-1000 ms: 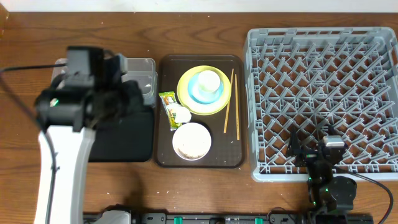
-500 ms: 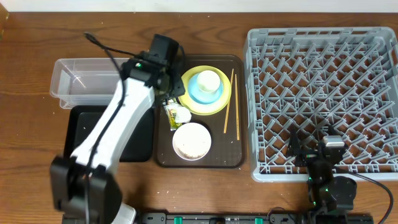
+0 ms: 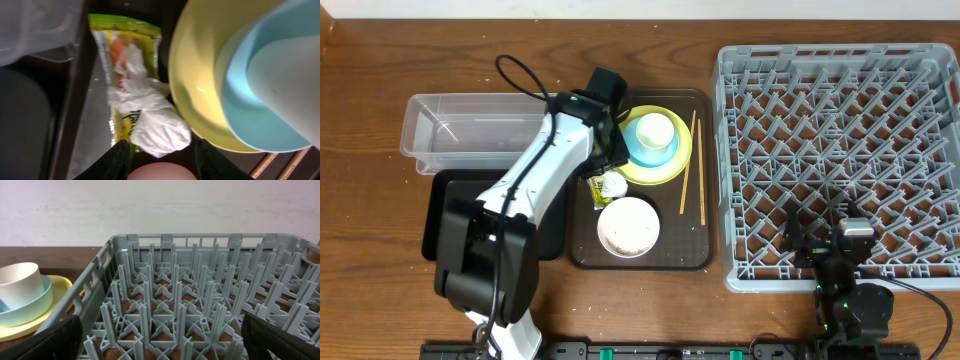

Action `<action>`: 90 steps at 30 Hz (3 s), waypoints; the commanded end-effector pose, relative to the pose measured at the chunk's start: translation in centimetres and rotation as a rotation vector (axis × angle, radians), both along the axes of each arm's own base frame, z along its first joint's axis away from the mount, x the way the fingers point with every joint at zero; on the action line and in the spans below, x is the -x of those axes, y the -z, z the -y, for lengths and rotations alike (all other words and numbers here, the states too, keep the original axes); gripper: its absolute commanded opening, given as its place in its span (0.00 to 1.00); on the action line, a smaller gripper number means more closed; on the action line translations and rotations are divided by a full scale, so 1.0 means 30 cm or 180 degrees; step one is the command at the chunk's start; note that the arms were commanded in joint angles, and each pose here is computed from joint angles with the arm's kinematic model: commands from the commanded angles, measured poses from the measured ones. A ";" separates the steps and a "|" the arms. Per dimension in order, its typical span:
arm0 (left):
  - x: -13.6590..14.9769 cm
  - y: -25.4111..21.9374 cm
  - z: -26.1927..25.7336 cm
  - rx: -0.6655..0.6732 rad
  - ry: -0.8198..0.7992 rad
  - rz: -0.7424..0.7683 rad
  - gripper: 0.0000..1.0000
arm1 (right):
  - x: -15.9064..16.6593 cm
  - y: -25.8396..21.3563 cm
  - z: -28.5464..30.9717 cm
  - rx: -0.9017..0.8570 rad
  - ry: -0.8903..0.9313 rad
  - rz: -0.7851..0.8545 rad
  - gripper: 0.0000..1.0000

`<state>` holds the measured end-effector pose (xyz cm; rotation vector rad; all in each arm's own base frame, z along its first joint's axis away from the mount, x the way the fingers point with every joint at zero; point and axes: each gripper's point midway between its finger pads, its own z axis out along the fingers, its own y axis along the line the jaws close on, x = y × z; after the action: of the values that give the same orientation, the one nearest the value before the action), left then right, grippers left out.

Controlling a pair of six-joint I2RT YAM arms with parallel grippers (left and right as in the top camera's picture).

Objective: Sort waste into correct bins and load items into the dishwasher rack
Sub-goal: 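Reach left gripper to white tissue on brown tray and grasp it, then carry tissue with left gripper into clear plastic bin and release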

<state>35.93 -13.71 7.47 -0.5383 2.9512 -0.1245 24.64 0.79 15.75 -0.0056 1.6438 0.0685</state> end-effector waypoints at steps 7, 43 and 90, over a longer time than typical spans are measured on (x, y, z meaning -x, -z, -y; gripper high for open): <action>0.031 0.071 0.057 0.0024 -0.0113 -0.0034 0.47 | 0.000 0.003 0.002 0.0003 0.0005 -0.0008 0.99; 0.032 0.179 0.045 0.0069 -0.0318 0.0108 0.11 | 0.000 0.005 0.003 0.0003 0.0006 -0.0014 0.99; -0.185 -0.172 -0.526 -0.0359 -0.1464 0.1421 0.10 | 0.000 0.005 0.003 0.0001 0.0006 -0.0014 0.99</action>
<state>41.59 1.16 14.93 -0.9884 2.2981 -0.1053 24.64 0.79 15.75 -0.0056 1.6438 0.0685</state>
